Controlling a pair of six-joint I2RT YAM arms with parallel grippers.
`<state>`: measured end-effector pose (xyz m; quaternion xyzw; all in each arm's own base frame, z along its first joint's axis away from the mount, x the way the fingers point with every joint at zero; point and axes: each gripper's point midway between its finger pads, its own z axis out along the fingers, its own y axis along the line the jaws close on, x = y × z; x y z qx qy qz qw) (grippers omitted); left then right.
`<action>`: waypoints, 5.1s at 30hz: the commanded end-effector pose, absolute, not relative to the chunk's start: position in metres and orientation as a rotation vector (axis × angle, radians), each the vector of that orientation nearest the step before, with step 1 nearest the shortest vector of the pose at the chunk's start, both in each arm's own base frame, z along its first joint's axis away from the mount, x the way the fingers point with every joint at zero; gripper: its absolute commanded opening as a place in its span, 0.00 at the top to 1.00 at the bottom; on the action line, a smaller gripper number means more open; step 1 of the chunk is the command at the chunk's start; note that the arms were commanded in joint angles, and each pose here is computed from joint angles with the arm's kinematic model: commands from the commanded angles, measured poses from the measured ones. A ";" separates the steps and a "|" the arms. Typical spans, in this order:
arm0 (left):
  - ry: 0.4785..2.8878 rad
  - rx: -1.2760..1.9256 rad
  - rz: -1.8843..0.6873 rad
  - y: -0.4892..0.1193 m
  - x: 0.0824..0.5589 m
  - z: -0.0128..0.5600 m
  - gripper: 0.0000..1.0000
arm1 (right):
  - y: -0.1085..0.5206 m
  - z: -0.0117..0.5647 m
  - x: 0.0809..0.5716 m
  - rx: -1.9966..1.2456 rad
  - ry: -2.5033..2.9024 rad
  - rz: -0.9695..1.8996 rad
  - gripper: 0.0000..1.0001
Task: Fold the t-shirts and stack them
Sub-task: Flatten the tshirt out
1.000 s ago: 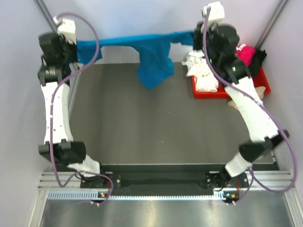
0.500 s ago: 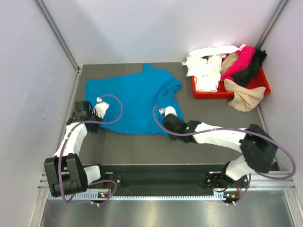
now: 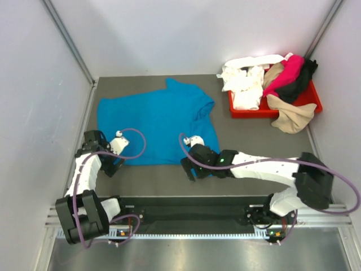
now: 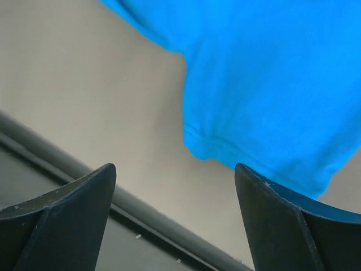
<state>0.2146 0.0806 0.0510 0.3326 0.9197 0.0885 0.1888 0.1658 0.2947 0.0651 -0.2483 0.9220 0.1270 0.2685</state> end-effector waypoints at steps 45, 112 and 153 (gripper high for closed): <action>2.904 1.010 0.181 0.112 0.115 0.040 0.54 | 0.181 0.053 0.163 -0.011 2.589 0.500 1.00; 2.628 0.566 0.208 0.120 0.186 0.130 1.00 | 0.145 0.138 0.138 0.078 2.455 0.635 1.00; 1.900 0.112 0.339 0.140 0.426 0.375 1.00 | 0.131 0.431 0.397 0.014 1.708 0.406 1.00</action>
